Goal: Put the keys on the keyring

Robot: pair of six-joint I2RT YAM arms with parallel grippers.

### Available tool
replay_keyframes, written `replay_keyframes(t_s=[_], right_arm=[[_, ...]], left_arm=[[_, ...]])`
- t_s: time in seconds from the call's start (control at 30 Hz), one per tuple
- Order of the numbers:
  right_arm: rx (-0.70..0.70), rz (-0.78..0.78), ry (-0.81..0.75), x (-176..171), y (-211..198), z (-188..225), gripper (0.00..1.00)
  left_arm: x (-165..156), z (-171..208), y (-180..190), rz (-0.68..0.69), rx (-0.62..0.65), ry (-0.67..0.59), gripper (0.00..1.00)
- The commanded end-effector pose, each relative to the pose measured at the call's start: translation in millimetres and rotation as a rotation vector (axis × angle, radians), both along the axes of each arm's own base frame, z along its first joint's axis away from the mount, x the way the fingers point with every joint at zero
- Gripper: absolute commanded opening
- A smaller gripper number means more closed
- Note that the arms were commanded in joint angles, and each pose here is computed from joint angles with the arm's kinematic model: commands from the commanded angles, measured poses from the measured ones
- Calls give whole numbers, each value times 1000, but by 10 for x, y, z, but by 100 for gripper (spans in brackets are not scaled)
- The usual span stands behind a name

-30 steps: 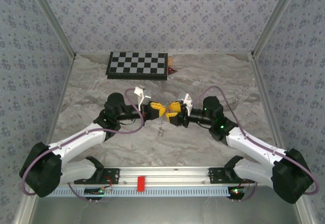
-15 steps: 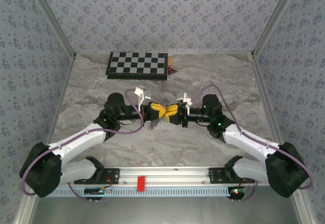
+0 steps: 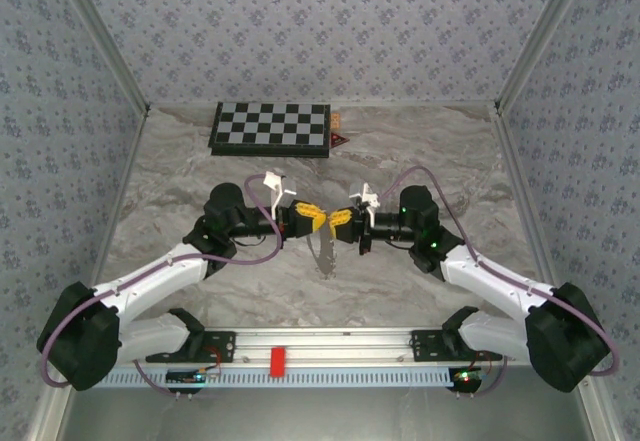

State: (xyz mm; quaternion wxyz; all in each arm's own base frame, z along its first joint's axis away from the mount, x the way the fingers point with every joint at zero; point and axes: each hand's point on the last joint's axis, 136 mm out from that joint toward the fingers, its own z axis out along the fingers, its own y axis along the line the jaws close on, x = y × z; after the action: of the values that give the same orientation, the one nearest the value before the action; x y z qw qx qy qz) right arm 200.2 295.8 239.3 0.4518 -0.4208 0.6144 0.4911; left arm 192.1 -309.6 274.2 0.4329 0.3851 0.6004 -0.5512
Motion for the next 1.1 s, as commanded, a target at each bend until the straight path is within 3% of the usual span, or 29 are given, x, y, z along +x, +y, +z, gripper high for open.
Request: replay_keyframes(t_s=[0.0, 0.2, 0.5, 1.07], right_arm=[[-53, 1, -5, -24, 29, -62, 0], [-84, -10, -15, -20, 37, -94, 0], [-84, -189, -131, 130, -198, 135, 0], [-154, -146, -170, 39, -132, 166, 0]], left_arm=[[-32, 370, 30, -5, -81, -88, 0], [-29, 364, 30, -4, -80, -84, 0], [5, 225, 5, -2, -39, -62, 0], [-30, 163, -125, -54, -16, -49, 0]])
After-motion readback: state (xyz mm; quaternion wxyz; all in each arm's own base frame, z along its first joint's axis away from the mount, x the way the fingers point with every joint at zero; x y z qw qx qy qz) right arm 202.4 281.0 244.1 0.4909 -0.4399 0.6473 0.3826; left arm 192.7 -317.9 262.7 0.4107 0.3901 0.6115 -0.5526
